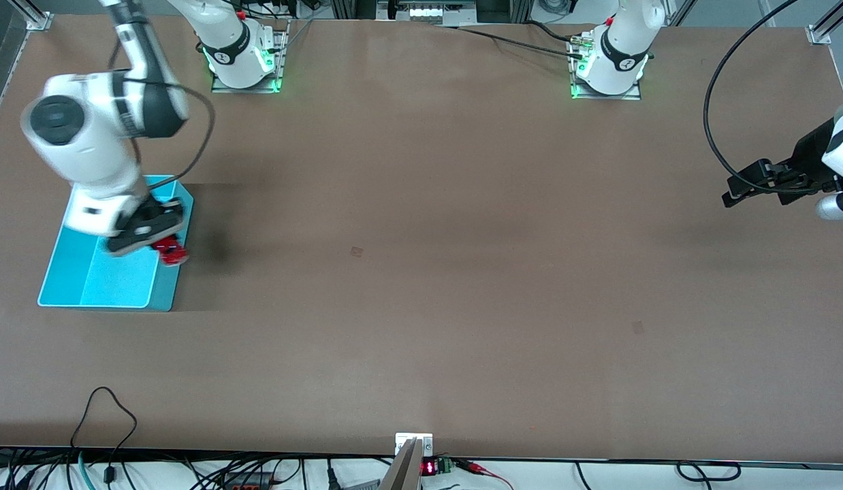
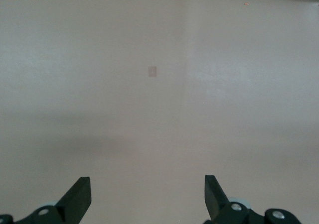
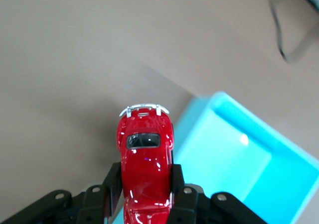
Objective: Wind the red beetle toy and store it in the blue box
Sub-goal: 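Lift the car with the right gripper and carry it over the box, then lower the car into the cyan box and open the right gripper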
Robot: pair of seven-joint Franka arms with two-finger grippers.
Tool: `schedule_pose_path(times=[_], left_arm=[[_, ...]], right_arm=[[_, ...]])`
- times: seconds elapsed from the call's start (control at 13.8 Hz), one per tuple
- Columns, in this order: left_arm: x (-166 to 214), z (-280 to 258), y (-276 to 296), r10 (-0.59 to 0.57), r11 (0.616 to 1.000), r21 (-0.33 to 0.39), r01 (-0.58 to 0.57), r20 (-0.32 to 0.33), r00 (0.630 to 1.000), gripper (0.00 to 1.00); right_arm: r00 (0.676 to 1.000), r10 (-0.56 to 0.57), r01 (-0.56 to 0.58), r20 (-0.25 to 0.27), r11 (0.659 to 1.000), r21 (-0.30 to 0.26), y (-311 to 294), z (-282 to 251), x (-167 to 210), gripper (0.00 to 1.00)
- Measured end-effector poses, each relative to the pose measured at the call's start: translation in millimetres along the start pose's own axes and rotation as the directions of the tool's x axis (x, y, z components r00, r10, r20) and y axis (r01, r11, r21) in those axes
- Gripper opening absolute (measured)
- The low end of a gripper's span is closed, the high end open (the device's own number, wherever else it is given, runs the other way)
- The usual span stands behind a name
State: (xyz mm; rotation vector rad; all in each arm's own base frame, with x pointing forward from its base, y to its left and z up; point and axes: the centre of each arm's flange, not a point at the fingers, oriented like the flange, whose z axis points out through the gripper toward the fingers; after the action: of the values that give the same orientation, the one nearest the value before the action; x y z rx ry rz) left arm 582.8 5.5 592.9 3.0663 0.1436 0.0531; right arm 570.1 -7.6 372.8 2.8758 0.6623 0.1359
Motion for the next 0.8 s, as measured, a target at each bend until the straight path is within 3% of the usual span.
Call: schedule_pose_path(times=[0.15, 0.29, 0.58, 0.8], left_arm=[[0.1, 0.0, 0.0, 0.000, 1.000, 0.000, 0.000, -0.001, 1.000, 1.00], [0.3, -0.2, 0.0, 0.000, 1.000, 0.000, 0.000, -0.003, 1.000, 1.00], [0.7, -0.5, 0.1, 0.000, 1.000, 0.000, 0.000, -0.006, 1.000, 1.00], [0.7, -0.5, 0.9, 0.002, 1.000, -0.001, -0.002, -0.007, 1.000, 1.00]], right_arm=[[0.978, 0.208, -0.209, 0.030, 0.977, 0.051, 49.1, 15.4, -31.0, 0.44], [0.943, 0.327, -0.331, 0.064, 0.942, 0.062, 87.7, 31.0, -60.9, 0.44], [0.855, 0.494, -0.507, 0.158, 0.861, 0.049, 123.9, 76.4, -102.9, 0.44], [0.800, 0.556, -0.580, 0.224, 0.812, 0.056, 116.4, 115.9, -108.8, 0.44]])
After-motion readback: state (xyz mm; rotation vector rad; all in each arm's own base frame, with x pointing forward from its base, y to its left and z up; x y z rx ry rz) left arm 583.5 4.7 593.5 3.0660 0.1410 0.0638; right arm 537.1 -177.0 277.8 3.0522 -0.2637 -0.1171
